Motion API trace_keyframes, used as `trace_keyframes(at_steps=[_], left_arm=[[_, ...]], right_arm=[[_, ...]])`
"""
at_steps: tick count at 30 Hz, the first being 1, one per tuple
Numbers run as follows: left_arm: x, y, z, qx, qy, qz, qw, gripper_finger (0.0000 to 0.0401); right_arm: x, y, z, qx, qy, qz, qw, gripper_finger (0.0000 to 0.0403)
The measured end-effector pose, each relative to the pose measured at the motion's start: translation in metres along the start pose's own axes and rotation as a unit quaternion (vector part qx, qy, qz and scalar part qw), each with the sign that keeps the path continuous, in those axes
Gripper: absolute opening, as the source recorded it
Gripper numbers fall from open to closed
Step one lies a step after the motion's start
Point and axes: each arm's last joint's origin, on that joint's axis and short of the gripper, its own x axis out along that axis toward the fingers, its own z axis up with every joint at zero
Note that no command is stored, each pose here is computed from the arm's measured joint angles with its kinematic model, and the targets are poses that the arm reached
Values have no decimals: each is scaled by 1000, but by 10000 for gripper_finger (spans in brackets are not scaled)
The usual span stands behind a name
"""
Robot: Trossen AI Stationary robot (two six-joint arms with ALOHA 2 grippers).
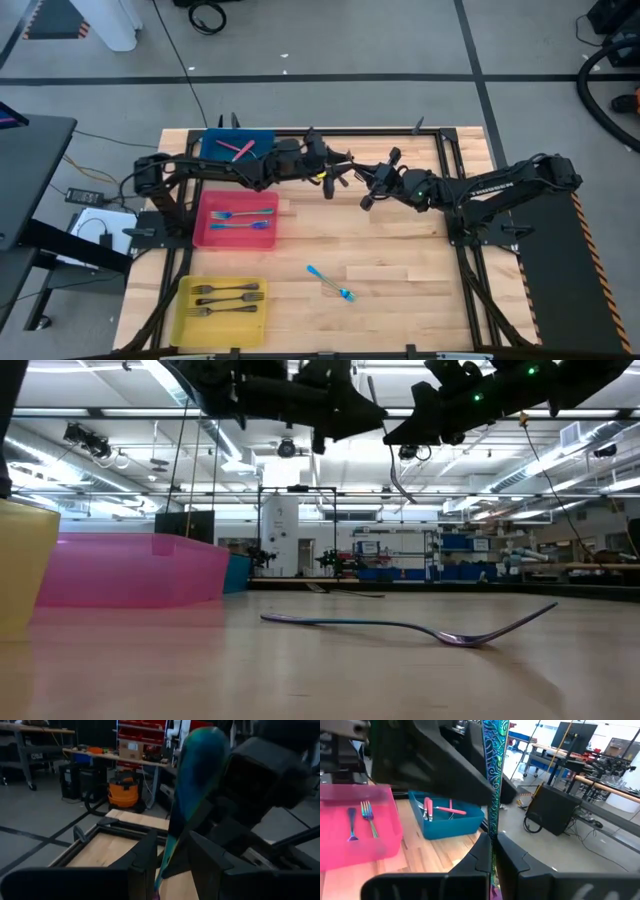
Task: Sort silverware by color (type)
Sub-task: Put the right light blue fork into the red bin
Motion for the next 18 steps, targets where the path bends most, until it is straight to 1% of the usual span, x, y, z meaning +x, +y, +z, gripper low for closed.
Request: trace_keyframes(at_steps=[3,5,8,11,14,18], left_arm=[[13,1,-4,2,10,-1,1000,105],[16,1,-8,3,26,-4,1000,105],[19,2,-2,7,12,-5,1000,105],[19,7,3,28,4,-1,1000,101],[19,11,3,28,5,4,1000,79],[19,12,1,29,16,4,999,24]], right_arm=[[0,0,-1,-3,4,0,1000,14],[0,0,-2,-7,9,0,1000,14],[0,0,-2,-15,9,0,1000,14],[0,0,-2,-15,9,2,1000,14],[0,0,-2,-15,9,1,1000,14],[0,0,-3,-10,12,1,1000,16]])
